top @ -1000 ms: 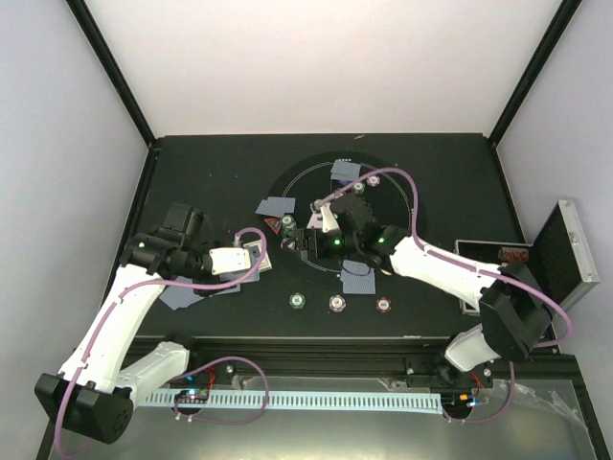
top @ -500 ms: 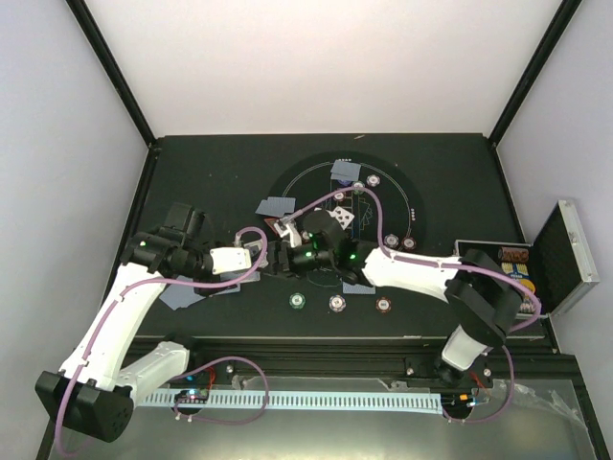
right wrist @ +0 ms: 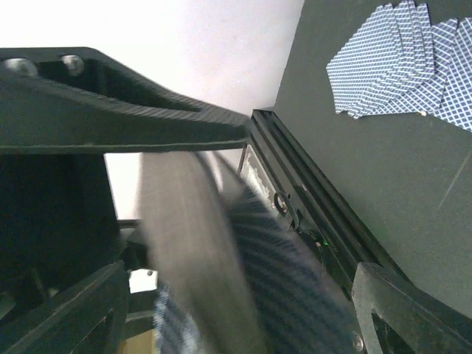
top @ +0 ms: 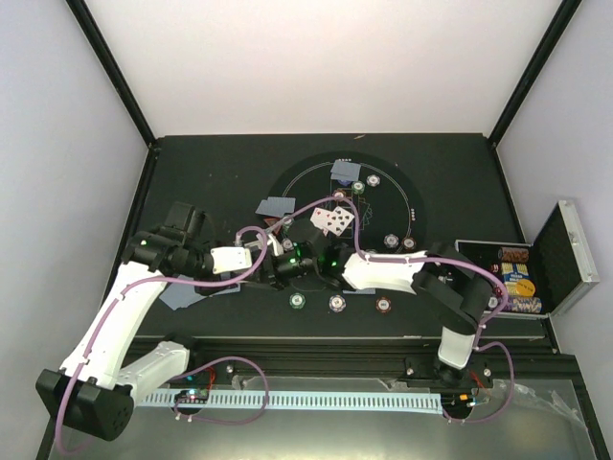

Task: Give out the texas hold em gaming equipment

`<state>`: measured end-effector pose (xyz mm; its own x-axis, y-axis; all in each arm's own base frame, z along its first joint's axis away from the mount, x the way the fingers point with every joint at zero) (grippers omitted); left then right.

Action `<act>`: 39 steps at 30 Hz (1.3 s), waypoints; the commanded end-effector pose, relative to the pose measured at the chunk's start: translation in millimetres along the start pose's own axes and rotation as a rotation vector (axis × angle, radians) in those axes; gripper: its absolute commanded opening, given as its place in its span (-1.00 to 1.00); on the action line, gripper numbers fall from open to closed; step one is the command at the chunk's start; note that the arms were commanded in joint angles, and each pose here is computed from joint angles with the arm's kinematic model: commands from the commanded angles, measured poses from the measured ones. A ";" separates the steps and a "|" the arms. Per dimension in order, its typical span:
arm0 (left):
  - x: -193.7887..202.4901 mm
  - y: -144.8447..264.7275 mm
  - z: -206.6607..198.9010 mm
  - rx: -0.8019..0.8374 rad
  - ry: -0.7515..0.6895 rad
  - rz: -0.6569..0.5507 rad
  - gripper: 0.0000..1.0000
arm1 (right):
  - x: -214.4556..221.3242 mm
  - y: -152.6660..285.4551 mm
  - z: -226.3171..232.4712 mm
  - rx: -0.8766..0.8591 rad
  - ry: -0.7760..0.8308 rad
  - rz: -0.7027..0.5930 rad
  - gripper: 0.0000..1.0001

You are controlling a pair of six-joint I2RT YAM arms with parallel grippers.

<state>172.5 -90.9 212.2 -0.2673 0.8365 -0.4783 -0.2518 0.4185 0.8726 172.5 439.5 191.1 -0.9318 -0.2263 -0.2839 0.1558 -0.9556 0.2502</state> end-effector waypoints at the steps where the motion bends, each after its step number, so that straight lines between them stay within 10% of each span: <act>1: -11.3 6.9 3.3 -0.006 -0.009 -0.050 -0.97 | -1.4 -9.0 -0.2 -0.036 0.003 0.020 0.69; 31: -9.7 7.3 3.2 -0.012 -0.008 -0.042 -0.97 | -3.1 40.0 -51.0 0.102 -0.038 -0.035 -0.32; 34: -8.6 6.6 3.0 -0.014 -0.011 -0.039 -0.97 | -4.2 42.9 -52.4 0.120 -0.027 -0.031 -0.26; 39: -9.0 4.6 3.8 -0.009 -0.008 -0.041 -0.97 | -9.5 36.5 -27.7 0.056 0.017 -0.022 0.44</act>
<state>173.7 -91.4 209.2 -0.2756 0.8384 -0.4702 -0.2348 0.4156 0.8787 199.3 400.8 176.3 -0.9298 -0.1863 -0.3175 0.0974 -0.9563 0.2758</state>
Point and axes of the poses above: each gripper's point midway between its finger pads, its own y axis back along the fingers, its own z axis along the line the jaws close on, x = y × z, the point moved 4 cm from there along y, back along the fingers, and after that the axes turned 7 degrees about y, right-handed, at the moved point
